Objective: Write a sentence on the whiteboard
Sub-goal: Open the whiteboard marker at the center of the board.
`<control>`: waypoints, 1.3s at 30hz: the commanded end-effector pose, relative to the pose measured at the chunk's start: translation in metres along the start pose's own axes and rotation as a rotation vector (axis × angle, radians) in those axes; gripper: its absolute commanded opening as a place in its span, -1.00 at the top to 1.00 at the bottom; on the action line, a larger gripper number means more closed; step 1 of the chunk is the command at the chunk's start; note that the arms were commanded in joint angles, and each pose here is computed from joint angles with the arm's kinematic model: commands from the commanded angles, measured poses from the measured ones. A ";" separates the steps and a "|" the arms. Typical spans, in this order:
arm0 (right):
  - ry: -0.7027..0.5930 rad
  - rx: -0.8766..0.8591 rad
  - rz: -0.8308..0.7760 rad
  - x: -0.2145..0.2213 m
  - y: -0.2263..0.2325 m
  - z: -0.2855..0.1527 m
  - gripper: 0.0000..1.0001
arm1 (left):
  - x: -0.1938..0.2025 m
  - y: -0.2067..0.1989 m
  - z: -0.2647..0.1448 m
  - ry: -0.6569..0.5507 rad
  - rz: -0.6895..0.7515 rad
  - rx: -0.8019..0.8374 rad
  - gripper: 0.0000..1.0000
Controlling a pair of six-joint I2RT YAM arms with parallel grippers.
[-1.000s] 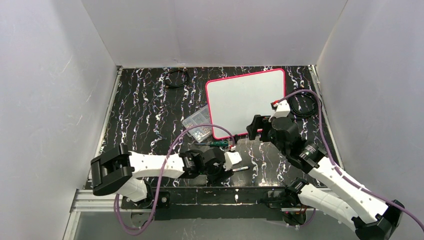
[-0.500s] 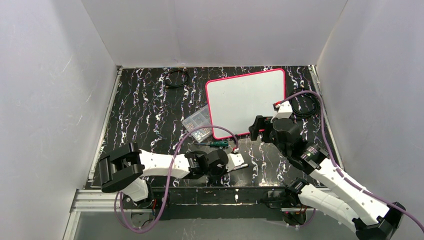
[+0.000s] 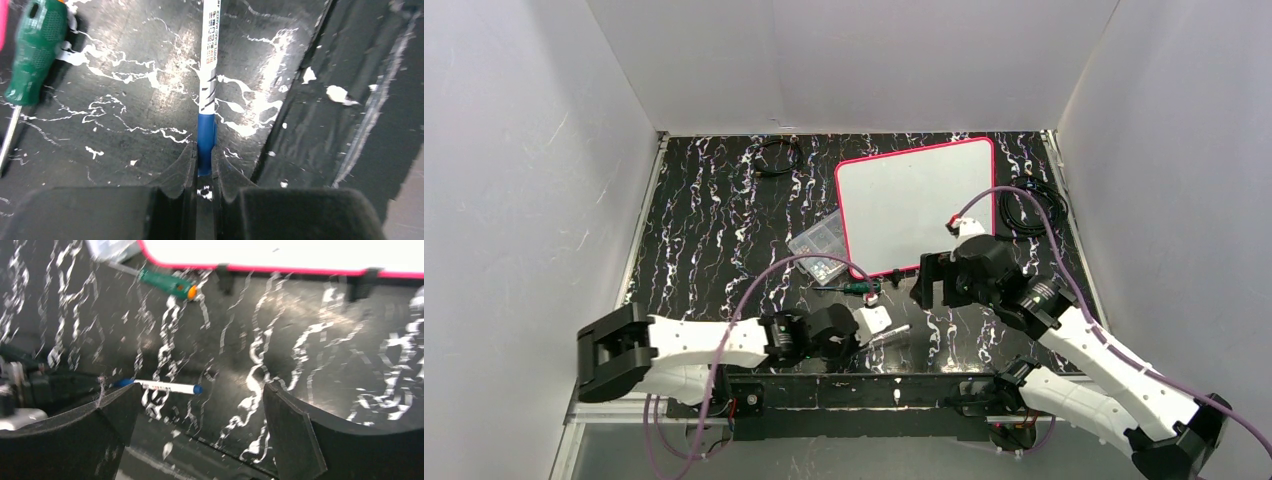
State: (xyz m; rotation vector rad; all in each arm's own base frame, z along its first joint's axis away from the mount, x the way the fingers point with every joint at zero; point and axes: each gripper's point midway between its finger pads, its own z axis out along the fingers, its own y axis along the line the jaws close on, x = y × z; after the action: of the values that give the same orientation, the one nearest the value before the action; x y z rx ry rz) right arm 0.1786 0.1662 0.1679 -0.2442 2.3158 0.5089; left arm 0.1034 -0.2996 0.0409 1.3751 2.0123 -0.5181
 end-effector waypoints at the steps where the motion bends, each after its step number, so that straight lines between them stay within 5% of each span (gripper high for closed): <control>1: 0.142 -0.265 -0.002 0.014 0.049 -0.017 -0.97 | -0.020 -0.007 -0.028 -0.119 -0.061 0.039 1.00; 8: 0.262 -0.623 0.027 0.031 0.104 -0.033 -0.95 | -0.034 -0.019 -0.051 -0.221 -0.101 0.117 1.00; 18: 0.318 -0.596 0.071 0.054 0.095 -0.018 -0.90 | -0.035 -0.018 -0.067 -0.293 -0.117 0.124 1.00; 23: 0.361 -0.733 0.115 0.059 0.114 -0.023 -0.86 | -0.039 -0.018 -0.071 -0.313 -0.121 0.127 1.00; 27: 0.399 -0.793 0.141 0.063 0.122 -0.025 -0.42 | -0.042 -0.024 -0.073 -0.310 -0.105 0.164 1.00; 39: 0.446 -0.816 0.149 0.074 0.122 -0.020 0.21 | -0.044 -0.027 -0.073 -0.310 -0.100 0.182 1.00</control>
State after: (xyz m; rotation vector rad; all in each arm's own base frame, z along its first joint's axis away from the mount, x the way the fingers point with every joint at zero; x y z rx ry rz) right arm 0.0761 0.2620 0.1591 -0.5868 2.4670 1.5463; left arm 0.0719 -0.2918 0.1206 1.1987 1.8314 -0.9011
